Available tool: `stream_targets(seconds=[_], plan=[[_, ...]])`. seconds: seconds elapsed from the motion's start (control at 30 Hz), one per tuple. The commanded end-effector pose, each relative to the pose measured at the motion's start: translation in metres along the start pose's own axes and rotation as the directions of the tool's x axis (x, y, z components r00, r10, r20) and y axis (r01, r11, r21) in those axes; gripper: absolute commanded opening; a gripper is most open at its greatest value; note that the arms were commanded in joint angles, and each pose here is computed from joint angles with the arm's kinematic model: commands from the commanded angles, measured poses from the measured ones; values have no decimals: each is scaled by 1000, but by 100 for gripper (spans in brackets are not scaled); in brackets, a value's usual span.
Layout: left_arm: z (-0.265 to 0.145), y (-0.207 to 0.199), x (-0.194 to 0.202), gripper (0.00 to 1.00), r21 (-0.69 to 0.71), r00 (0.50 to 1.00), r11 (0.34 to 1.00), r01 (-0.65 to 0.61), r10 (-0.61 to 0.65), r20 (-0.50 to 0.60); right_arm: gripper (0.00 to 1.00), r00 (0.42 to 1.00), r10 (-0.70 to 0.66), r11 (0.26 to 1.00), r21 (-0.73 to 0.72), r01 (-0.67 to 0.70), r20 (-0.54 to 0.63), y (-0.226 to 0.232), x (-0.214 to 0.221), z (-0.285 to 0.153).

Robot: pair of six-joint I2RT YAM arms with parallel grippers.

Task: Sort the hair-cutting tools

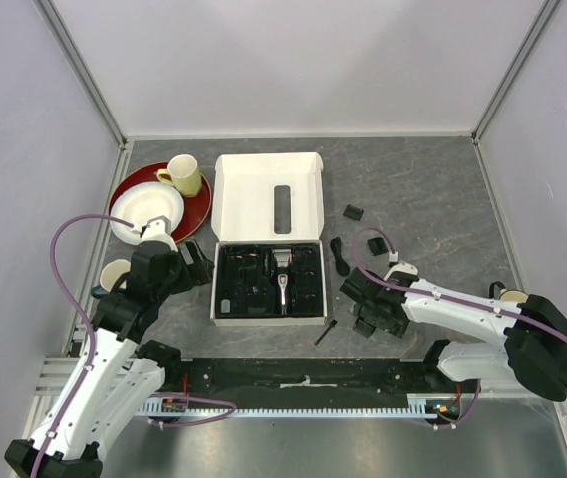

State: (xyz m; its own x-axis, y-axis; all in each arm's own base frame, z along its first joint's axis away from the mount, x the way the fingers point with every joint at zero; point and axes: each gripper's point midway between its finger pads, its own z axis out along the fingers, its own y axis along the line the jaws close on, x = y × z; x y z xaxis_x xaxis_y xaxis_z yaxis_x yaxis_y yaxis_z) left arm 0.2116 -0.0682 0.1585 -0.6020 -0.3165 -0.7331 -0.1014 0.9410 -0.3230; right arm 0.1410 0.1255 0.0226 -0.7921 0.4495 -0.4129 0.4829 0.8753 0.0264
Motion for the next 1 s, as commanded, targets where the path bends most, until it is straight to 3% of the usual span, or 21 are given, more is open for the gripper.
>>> stream_targets(seconds=[0.0,0.37,0.57,0.7,0.97], plan=[[-3,-8,-11,90,25,999,1000,16,-17,31,89,997,69,995,-66,-70,-29,19,3,1],[-4,-8,-12,90,26,999,999,20,-21,39,81,995,70,997,-12,-71,-65,13,14,12],[-5,-9,-13,90,31,999,999,18,-20,41,63,996,67,998,2,-67,-51,10,12,15],[-5,-8,-13,90,31,999,999,21,-22,43,45,999,29,999,-20,-30,-34,18,6,11],[-5,-9,-13,90,32,999,999,19,-21,42,29,996,-11,993,-117,22,87,43,-33,-21]])
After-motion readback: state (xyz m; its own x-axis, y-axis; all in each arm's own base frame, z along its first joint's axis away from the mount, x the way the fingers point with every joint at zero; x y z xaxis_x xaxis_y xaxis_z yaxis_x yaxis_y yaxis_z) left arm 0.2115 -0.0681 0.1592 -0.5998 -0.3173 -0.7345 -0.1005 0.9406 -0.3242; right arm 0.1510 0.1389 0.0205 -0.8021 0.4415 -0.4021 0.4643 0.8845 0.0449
